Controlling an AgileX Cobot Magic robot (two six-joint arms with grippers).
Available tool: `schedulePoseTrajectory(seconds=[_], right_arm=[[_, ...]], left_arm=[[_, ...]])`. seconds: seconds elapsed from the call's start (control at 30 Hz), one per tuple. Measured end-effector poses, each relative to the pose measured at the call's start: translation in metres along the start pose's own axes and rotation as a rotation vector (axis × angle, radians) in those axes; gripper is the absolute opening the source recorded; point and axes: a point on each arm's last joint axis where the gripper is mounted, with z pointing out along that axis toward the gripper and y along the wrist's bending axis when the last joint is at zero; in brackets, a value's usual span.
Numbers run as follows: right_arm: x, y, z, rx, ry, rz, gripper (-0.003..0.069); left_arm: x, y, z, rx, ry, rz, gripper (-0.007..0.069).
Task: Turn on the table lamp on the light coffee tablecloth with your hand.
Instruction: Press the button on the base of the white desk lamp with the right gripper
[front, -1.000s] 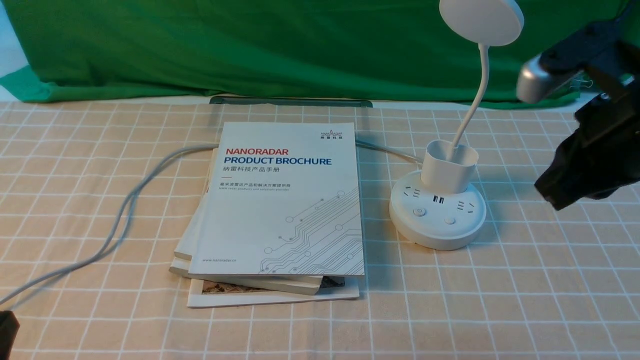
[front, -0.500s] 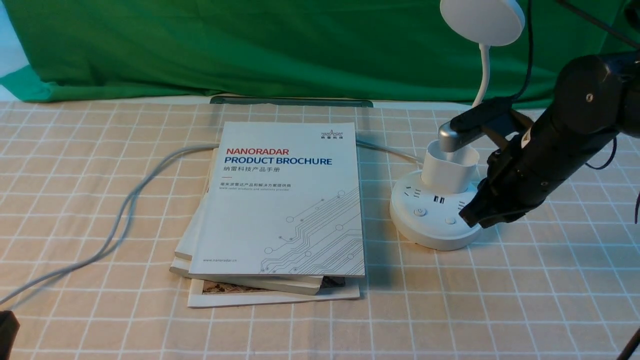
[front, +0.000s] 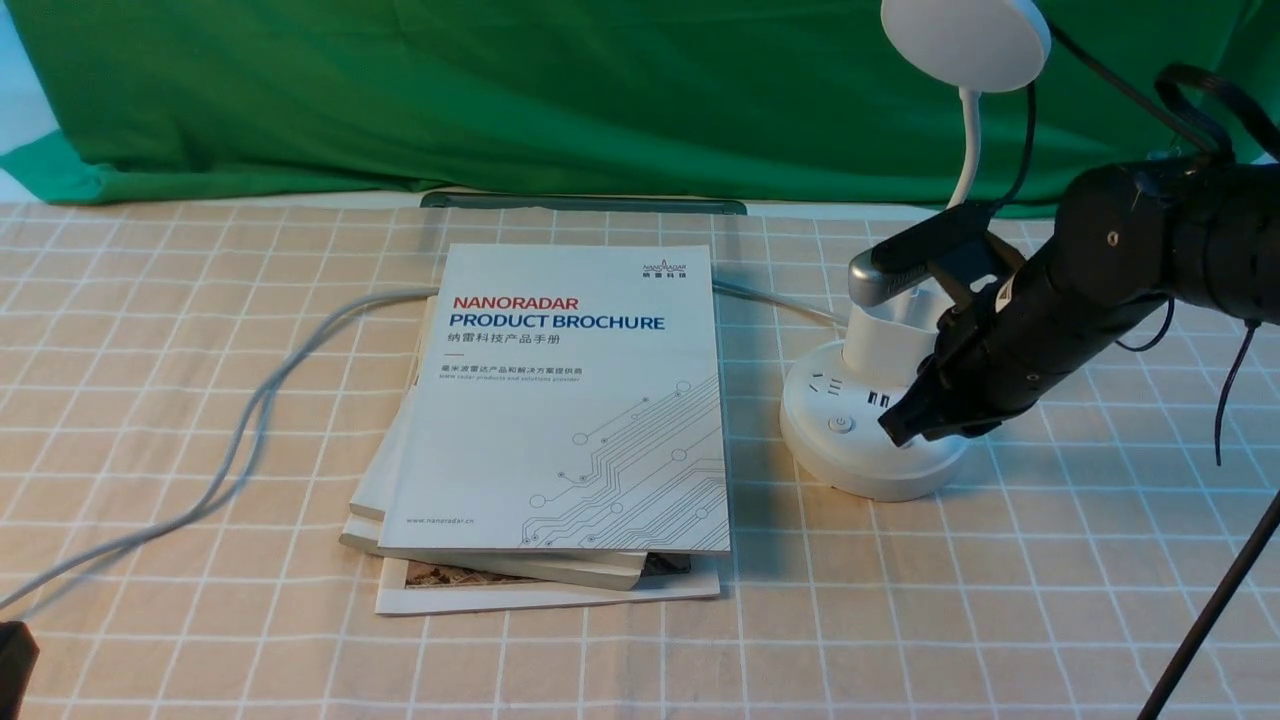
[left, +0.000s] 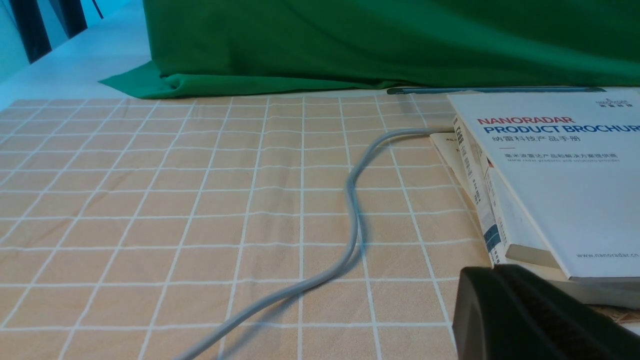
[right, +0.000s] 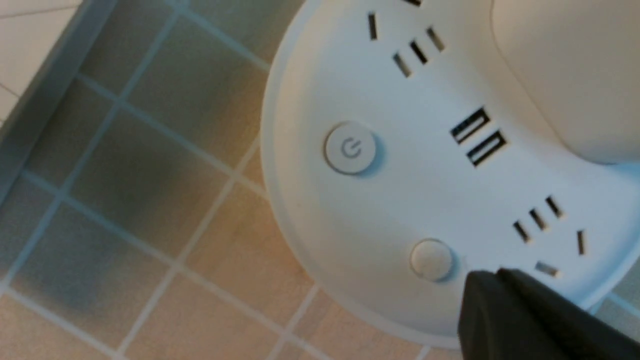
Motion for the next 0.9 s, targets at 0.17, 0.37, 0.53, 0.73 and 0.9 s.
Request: schedulePoseTrajectory(seconds=[0.17, 0.37, 0.53, 0.73, 0.9], right_arm=[[-0.001, -0.001, 0.005, 0.006, -0.017, 0.003, 0.0028], [-0.005, 0.004, 0.009, -0.001, -0.043, 0.004, 0.0028], [-0.005, 0.008, 0.013, -0.009, -0.035, 0.000, 0.0028], [-0.004, 0.008, 0.016, -0.011, -0.021, -0.002, 0.0028], [-0.004, 0.008, 0.016, -0.010, -0.021, -0.003, 0.0028]], left_arm=[[0.000, 0.000, 0.000, 0.000, 0.000, 0.000, 0.0021], [0.000, 0.000, 0.000, 0.000, 0.000, 0.000, 0.0021], [0.000, 0.000, 0.000, 0.000, 0.000, 0.000, 0.0021], [0.000, 0.000, 0.000, 0.000, 0.000, 0.000, 0.0021], [0.000, 0.000, 0.000, 0.000, 0.000, 0.000, 0.0021]])
